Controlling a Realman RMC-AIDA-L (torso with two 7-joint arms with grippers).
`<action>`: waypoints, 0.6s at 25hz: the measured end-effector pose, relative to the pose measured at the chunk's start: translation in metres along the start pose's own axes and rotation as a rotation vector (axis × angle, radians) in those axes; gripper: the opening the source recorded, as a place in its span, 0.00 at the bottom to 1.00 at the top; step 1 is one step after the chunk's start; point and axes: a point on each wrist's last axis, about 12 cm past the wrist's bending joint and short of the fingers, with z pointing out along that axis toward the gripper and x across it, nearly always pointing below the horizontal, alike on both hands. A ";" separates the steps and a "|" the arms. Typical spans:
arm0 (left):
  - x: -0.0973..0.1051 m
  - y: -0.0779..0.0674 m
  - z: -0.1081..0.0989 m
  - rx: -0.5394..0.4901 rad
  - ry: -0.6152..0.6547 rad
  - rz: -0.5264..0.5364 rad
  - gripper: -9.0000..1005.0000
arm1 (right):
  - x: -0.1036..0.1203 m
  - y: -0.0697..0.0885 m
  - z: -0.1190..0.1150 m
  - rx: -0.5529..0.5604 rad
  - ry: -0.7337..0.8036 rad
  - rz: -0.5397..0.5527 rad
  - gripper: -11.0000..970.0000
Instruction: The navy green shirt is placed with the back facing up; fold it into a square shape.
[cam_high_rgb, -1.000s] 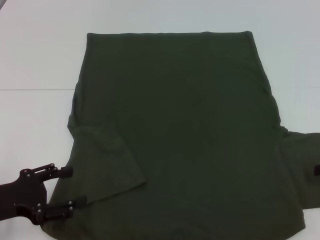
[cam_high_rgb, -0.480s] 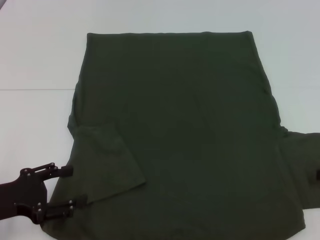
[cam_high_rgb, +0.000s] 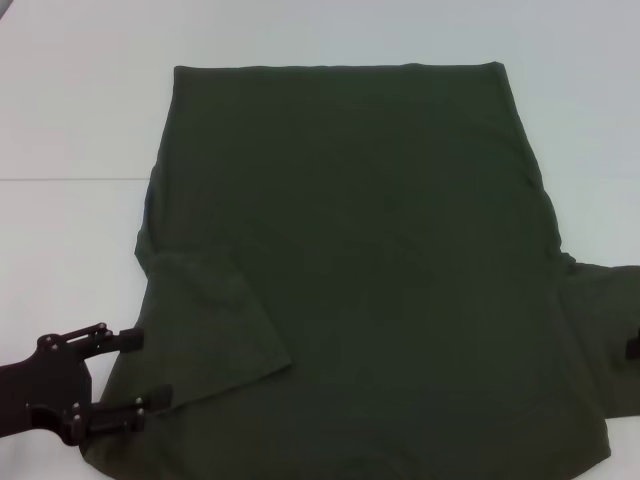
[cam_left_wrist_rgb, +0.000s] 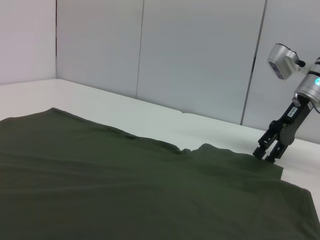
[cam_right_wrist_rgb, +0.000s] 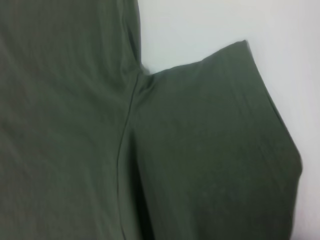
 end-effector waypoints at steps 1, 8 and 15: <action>0.000 0.000 0.000 0.000 -0.001 0.001 0.82 | 0.000 0.000 0.000 -0.001 0.001 0.000 0.91; -0.002 0.001 0.001 -0.003 -0.014 0.002 0.82 | 0.000 0.003 0.000 -0.029 -0.006 0.007 0.91; -0.001 0.001 0.001 -0.009 -0.013 0.001 0.82 | 0.001 0.001 -0.001 -0.055 -0.011 0.019 0.91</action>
